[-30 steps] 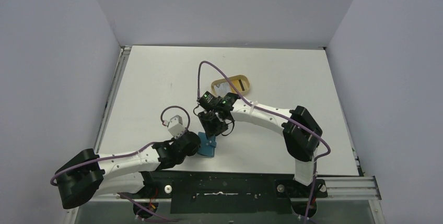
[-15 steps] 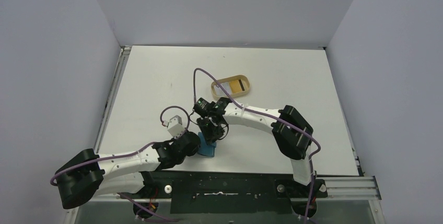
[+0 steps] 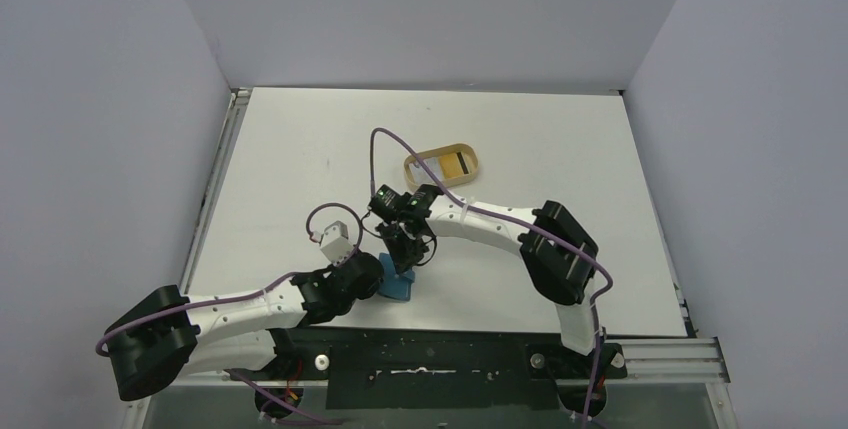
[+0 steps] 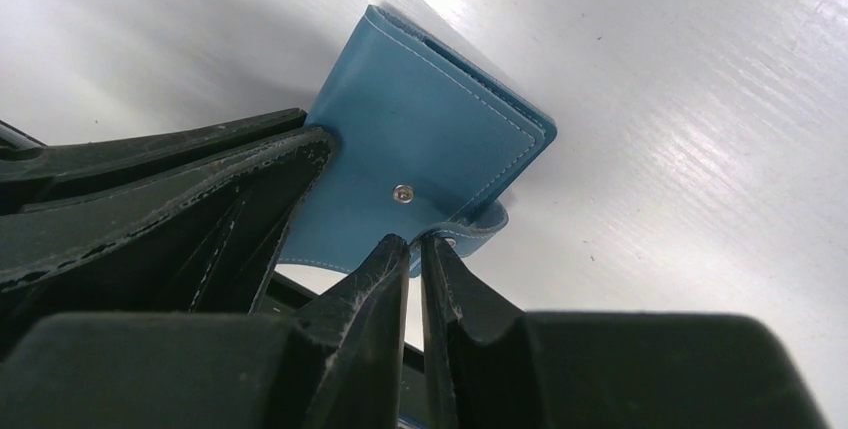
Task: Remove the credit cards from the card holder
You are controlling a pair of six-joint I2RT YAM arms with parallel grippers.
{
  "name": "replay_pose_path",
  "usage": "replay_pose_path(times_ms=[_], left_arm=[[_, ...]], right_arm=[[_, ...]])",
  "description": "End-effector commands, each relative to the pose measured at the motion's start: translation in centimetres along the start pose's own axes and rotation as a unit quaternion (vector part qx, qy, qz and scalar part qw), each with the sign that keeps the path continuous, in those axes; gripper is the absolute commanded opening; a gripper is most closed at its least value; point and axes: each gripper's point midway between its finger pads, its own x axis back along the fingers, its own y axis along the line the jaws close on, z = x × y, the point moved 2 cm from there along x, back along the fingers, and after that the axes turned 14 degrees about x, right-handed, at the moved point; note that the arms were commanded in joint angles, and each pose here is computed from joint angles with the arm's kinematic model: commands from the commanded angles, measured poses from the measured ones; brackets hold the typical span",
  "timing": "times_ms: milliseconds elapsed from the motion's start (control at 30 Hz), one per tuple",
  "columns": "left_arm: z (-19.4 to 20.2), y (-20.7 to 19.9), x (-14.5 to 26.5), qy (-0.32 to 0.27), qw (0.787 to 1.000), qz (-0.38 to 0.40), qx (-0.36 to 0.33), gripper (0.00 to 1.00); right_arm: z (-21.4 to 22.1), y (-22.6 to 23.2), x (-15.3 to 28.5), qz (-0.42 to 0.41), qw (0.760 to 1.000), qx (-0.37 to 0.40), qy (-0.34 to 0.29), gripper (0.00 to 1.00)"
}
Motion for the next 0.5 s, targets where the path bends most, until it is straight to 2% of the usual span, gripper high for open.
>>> replay_pose_path(times_ms=[0,67,233,467], left_arm=[[-0.3,-0.4,0.2,-0.009,1.0,0.008,0.009,0.0],[-0.4,-0.4,0.1,-0.009,1.0,0.009,0.009,0.0],[-0.4,-0.4,0.2,-0.009,1.0,0.009,0.01,0.0],[-0.4,-0.4,0.3,-0.009,1.0,0.01,0.011,0.0]], right_arm=[[-1.0,0.1,0.2,0.008,1.0,0.002,-0.01,0.09],[-0.9,0.0,0.2,0.011,1.0,0.003,-0.008,0.01],[-1.2,0.2,0.5,0.007,1.0,0.002,-0.017,0.0],[-2.8,1.1,2.3,-0.017,0.997,0.001,-0.072,0.0]])
